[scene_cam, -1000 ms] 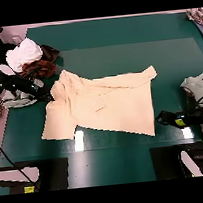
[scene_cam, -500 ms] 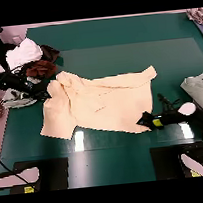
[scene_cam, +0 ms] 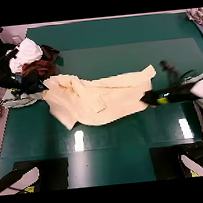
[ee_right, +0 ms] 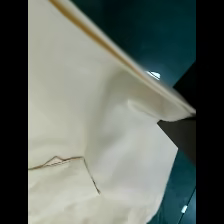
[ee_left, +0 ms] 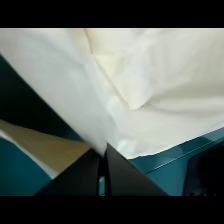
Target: Fold the shirts.
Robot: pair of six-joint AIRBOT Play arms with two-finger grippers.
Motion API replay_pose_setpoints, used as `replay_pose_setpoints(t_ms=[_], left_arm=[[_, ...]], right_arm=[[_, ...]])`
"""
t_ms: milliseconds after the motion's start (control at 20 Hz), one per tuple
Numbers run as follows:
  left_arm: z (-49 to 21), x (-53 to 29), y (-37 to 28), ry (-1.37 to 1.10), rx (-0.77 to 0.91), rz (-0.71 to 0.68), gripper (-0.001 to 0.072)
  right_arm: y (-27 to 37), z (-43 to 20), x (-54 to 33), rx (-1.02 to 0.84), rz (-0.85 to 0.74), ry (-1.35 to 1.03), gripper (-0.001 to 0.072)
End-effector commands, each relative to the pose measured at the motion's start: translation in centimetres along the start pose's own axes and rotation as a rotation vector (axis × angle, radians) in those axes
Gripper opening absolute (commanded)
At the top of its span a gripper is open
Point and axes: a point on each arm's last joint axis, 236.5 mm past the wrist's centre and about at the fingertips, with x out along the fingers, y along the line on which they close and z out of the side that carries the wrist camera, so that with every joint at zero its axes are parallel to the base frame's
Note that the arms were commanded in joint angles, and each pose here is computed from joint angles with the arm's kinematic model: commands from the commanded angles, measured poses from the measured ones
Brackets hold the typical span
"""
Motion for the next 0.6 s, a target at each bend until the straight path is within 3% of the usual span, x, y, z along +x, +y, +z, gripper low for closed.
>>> replay_pose_setpoints(t_ms=[0,200,350,450,550], left_arm=[[-0.5,-4.9,-6.0,-0.164,0.003,-0.116,0.0034],[-0.1,-16.9,-15.9,-0.535,0.154,-0.248,0.0034],[-3.1,-30.5,-25.6,-0.913,0.386,-0.362,0.0033],[-7.4,-39.8,-31.2,-1.197,0.545,-0.46,0.0033],[-9.9,-45.2,-32.4,-1.391,0.566,-0.468,0.0032]], right_arm=[[1.3,3.2,-12.5,-0.127,-0.059,-0.242,0.0029],[6.8,5.9,-28.4,-0.364,-0.19,-0.69,0.0029],[14.1,6.9,-39.1,-0.634,-0.276,-1.026,0.0028],[18.6,6.8,-44.4,-0.746,-0.244,-1.179,0.0029],[20.9,7.5,-46.5,-0.792,-0.18,-1.223,0.0029]])
